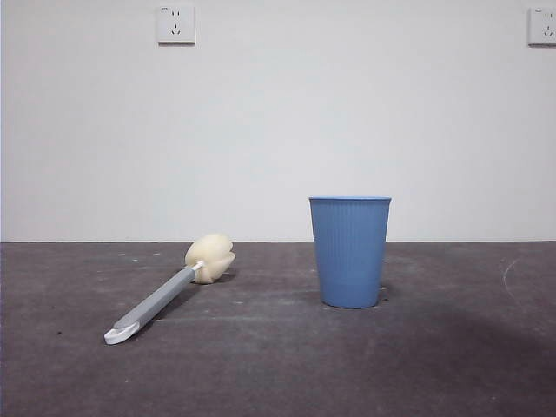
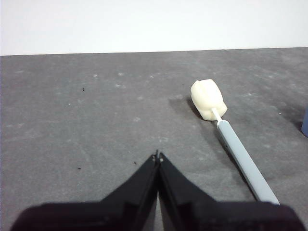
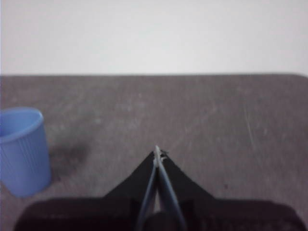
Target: Pick up the cup brush,pick up the cup,insert the brush into the cup,clean the cup,put the cup brush back,put the cup back to the fixed position on the table
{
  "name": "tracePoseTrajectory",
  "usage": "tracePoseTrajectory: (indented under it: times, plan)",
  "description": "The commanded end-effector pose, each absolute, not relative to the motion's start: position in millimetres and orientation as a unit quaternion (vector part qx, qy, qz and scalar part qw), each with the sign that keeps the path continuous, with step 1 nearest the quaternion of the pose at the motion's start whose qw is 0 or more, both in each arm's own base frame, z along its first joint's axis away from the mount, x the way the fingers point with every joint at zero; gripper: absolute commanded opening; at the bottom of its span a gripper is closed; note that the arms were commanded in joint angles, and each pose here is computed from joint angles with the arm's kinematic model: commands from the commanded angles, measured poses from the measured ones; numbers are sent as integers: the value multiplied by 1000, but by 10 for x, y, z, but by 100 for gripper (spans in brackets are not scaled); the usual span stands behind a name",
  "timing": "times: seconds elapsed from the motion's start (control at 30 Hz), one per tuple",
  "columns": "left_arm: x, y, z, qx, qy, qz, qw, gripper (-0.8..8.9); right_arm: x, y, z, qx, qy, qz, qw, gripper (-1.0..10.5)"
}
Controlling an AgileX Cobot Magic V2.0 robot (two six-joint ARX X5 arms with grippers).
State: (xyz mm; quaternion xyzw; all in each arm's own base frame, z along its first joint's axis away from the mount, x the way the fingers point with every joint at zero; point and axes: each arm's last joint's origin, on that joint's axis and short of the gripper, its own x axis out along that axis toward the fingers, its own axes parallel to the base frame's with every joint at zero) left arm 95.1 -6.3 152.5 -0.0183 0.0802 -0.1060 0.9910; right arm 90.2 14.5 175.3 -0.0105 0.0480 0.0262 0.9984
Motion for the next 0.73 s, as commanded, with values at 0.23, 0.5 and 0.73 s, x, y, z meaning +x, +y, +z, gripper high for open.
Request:
tracePoseTrajectory:
  times: [0.23,0.5,0.73]
  plan:
    - [958,-60,1484,-22,84,-104,991,-3,947,156,1486,11,83,28,996,1]
    - [958,-60,1484,-22,84,-104,991,-3,947,162,1485,11,83,37,996,1]
    - [958,-60,1484,-22,84,-104,991,-3,947,162,1491,14,81,36,996,1]
